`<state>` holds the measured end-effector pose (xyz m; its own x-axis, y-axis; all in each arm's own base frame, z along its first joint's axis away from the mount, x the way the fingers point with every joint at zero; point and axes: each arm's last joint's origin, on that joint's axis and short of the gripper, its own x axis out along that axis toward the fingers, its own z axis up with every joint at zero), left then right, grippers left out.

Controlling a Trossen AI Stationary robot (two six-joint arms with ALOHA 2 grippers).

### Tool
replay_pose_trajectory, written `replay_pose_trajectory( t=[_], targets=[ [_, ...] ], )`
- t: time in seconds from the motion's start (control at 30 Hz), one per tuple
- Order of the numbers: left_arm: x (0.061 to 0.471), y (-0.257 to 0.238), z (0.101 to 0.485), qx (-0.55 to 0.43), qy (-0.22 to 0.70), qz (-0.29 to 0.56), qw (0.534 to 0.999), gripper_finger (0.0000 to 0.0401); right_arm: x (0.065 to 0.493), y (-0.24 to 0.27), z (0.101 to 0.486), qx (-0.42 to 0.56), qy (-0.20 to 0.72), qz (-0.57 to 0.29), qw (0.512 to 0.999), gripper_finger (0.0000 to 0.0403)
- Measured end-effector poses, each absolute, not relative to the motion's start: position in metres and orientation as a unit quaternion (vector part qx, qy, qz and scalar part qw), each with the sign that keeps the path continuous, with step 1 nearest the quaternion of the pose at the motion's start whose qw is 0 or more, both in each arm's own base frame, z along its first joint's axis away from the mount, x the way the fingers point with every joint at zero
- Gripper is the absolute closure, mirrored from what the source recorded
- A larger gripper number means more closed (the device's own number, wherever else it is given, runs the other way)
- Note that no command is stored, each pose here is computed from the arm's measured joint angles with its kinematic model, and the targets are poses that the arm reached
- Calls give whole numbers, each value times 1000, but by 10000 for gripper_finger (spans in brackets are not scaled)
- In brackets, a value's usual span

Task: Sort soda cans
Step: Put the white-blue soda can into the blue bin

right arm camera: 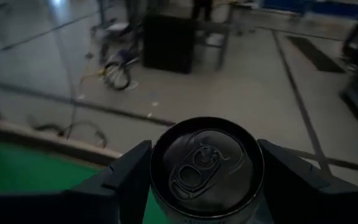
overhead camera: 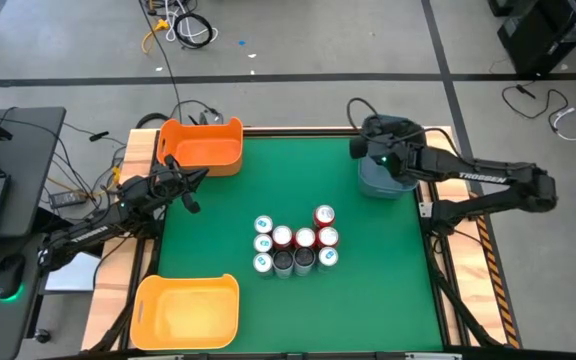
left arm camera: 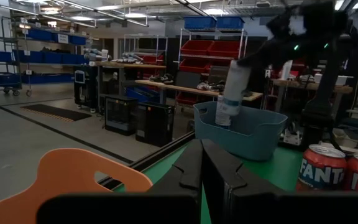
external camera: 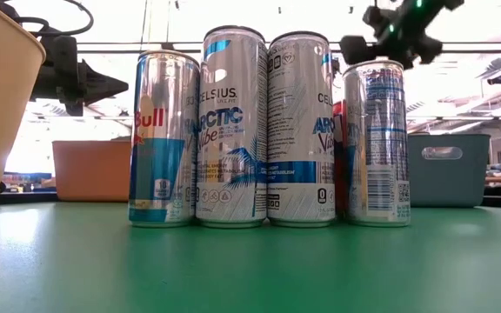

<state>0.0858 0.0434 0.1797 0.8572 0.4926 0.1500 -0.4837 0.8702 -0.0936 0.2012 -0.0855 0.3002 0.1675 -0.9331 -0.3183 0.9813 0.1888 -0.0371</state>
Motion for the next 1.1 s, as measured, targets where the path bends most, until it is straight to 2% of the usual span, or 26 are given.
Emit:
replay_pose_trajectory(
  t=[0.27, 0.4, 1.1],
  targets=[
    [86, 43, 180, -26, -85, 254, 963, 391, 195, -108, 247, 119, 59, -674, 727, 158],
    [86, 43, 180, -26, -85, 253, 963, 391, 193, -114, 228, 119, 66, -684, 716, 158],
    [86, 43, 180, -26, -85, 253, 963, 391, 198, -149, 188, 139, 79, -736, 658, 153]
  ],
)
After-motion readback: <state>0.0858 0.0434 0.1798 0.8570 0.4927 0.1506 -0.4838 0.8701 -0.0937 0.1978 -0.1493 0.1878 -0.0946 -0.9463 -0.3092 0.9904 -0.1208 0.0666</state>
